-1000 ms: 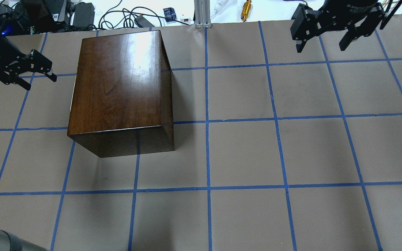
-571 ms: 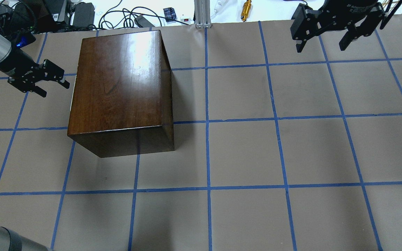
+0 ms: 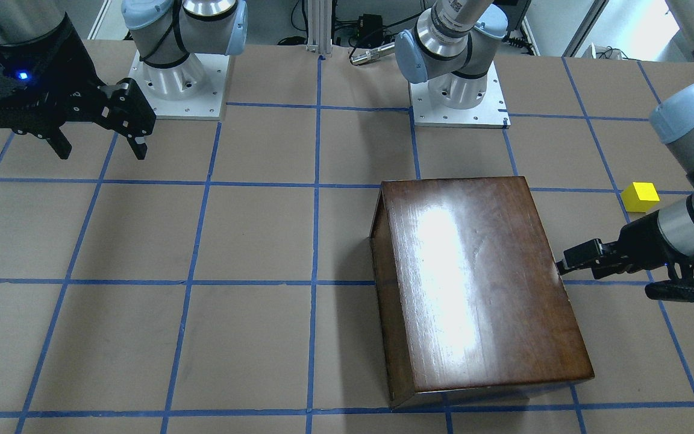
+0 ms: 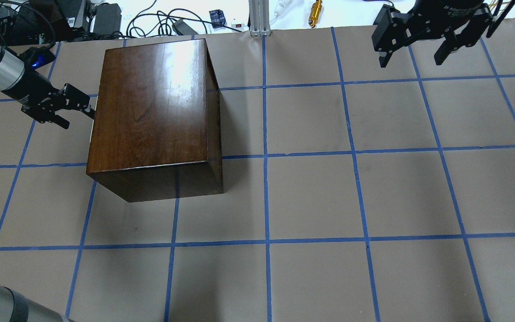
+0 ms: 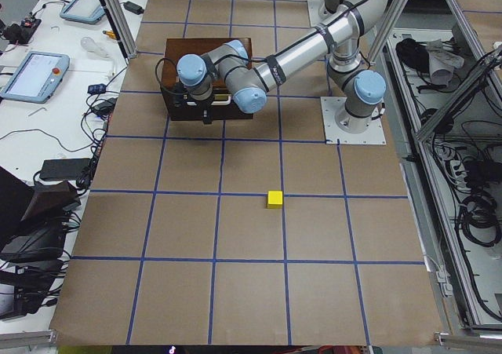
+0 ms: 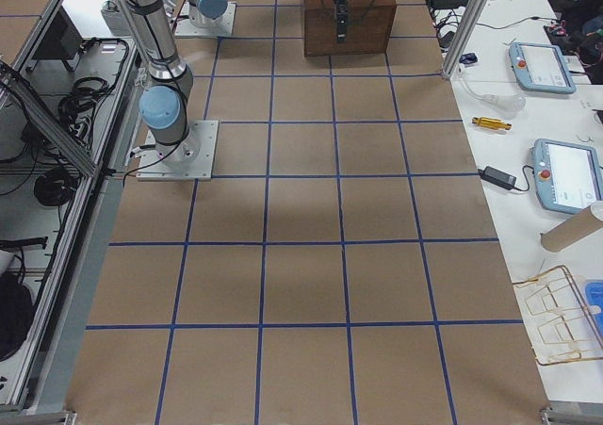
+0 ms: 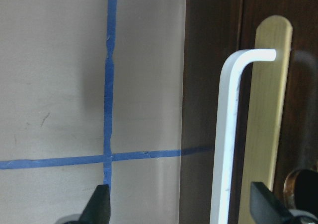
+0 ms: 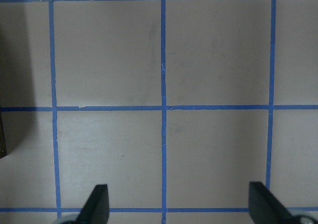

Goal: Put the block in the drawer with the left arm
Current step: 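Hook the left gripper around the white drawer handle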

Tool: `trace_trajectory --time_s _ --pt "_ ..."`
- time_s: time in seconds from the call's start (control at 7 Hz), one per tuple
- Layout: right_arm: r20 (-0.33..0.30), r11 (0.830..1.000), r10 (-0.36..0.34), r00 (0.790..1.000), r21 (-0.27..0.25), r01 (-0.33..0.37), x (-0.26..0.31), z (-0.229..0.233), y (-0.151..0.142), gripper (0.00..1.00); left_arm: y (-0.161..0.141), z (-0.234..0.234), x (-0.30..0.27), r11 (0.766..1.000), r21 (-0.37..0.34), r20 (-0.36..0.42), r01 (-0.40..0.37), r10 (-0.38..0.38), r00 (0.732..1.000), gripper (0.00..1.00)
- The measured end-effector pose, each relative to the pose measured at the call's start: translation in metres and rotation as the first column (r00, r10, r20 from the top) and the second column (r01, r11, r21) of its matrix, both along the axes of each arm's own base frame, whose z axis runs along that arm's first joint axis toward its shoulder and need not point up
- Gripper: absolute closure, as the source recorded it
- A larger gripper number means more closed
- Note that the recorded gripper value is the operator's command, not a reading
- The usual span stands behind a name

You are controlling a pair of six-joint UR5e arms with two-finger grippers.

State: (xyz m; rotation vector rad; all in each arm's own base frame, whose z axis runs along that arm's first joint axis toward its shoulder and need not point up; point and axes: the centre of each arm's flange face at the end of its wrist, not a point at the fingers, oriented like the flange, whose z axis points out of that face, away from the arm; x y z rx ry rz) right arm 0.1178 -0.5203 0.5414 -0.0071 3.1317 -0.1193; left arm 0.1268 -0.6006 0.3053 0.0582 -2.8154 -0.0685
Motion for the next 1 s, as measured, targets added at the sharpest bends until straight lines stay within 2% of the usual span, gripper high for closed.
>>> trace_trajectory --time_s 1.0 --pt "0.0 1.0 0.0 1.0 0.0 0.0 0.0 0.0 0.0 0.0 0.0 -0.024 -0.002 1.0 0.024 -0.046 0.003 -0.002 0.999 0.0"
